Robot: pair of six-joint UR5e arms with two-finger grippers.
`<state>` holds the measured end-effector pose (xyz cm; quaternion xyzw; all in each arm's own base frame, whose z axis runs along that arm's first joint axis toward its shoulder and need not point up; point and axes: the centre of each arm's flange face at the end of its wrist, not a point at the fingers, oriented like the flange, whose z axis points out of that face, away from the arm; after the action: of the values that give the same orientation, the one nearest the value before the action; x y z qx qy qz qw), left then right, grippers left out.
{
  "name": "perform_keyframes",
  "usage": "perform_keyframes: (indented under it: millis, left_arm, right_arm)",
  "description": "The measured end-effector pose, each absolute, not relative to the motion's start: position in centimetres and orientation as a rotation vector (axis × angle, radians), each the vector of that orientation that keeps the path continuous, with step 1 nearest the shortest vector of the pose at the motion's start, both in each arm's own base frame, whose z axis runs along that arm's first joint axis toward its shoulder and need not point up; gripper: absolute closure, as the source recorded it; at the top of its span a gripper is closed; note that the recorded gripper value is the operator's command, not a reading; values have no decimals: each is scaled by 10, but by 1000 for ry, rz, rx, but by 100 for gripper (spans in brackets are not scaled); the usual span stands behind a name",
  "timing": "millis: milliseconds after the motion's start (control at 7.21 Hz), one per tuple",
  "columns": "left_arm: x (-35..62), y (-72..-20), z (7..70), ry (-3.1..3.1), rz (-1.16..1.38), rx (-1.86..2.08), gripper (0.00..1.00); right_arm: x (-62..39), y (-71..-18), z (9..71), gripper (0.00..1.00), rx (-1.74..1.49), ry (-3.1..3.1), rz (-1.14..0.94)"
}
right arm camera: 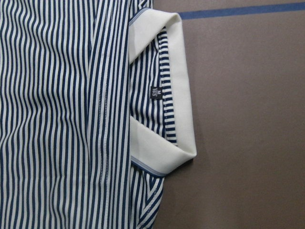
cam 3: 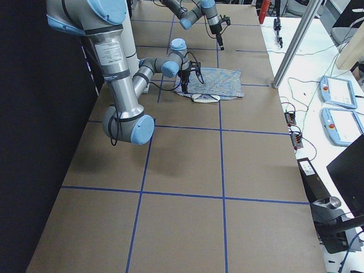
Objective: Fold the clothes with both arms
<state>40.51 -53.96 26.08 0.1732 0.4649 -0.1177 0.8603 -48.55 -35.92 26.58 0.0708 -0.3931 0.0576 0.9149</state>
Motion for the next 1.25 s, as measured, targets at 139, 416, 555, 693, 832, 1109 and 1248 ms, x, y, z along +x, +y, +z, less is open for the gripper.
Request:
perform_keyframes:
  millis: [139, 416, 555, 693, 832, 1109, 1248]
  left_arm:
    - [395, -525, 249, 942, -232, 328, 0]
    - [382, -495, 241, 939, -177, 291, 0]
    - [380, -487, 240, 946, -171, 281, 0]
    - [379, -483, 239, 951, -174, 274, 0]
    - [379, -481, 238, 954, -178, 270, 0]
    - [379, -480, 238, 960, -190, 262, 0]
    - [378, -480, 238, 961, -193, 261, 0]
  right_arm:
    - [-507, -352, 259, 0, 145, -770, 102]
    - [-550, -338, 247, 0, 136, -729, 66]
    - [-568, -336, 244, 0, 131, -715, 47]
    - [-580, -336, 245, 0, 130, -696, 25]
    - [-586, -336, 246, 0, 126, -666, 2]
    - [-589, -337, 252, 0, 120, -606, -48]
    - [-590, -337, 257, 0, 119, -589, -63]
